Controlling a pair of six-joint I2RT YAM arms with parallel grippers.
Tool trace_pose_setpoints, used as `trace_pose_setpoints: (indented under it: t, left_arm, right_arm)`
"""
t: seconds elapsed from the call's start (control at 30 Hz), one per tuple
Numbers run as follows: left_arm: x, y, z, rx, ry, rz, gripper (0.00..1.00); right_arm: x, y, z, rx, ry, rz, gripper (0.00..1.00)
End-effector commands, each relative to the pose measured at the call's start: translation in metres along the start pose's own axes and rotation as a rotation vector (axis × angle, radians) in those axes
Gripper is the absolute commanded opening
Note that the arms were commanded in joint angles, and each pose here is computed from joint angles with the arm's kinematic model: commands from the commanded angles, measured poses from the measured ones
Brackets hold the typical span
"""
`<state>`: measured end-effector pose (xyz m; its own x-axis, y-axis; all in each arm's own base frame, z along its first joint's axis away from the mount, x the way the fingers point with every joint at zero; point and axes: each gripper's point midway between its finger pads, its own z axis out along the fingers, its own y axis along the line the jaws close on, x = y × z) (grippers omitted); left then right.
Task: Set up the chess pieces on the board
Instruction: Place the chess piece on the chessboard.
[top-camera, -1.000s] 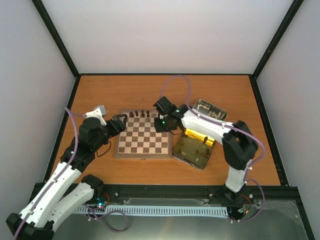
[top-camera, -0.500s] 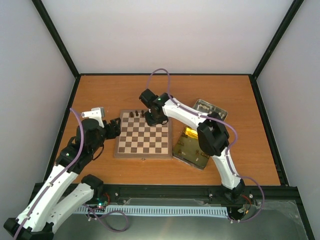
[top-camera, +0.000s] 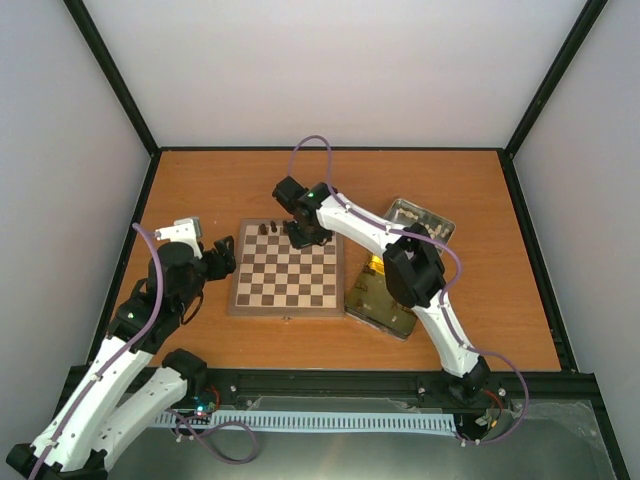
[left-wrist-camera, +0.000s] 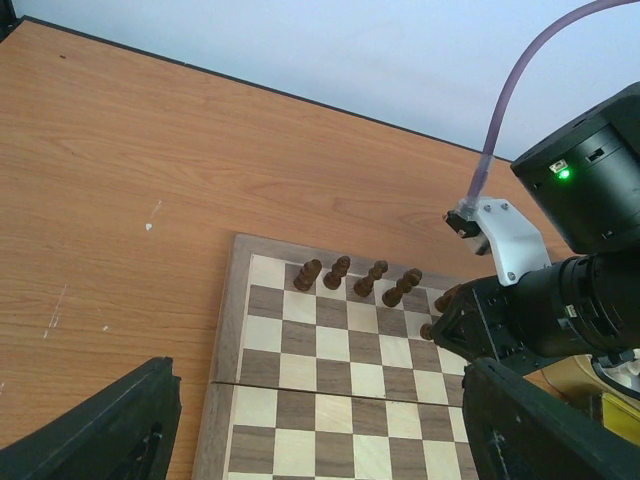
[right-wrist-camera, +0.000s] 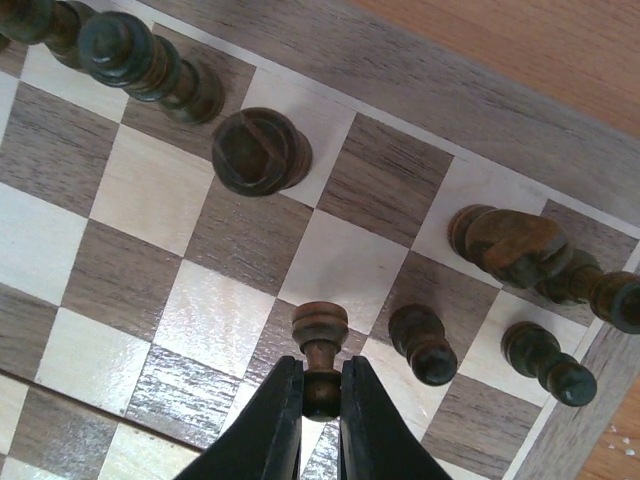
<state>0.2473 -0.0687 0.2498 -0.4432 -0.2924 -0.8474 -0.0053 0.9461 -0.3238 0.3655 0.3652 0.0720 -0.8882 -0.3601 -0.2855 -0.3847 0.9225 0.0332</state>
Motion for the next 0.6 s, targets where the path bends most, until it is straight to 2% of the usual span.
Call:
trace_pose_setpoints:
  t: [0.0,0.23,0.57]
  left_arm:
    - [-0.0038,0.0047,-0.0021,-0.024,-0.016,0.011,0.78]
    - [-0.0028,0.0046,-0.0015,-0.023,-0.012,0.012,0.78]
    - [-0.0018,0.006,-0.0003,-0.032,-0.009,0.014,0.78]
  right_arm:
    - [-0.0013,-0.0025,0.0036,0.038,0.006,-0.018,0.09]
    - [-0.0048,-0.0022,0.0069,0.038,0.004,-0.021,0.1]
    - [-0.0088,0.0002,0.0071,0.029,-0.007,-0.021,0.17]
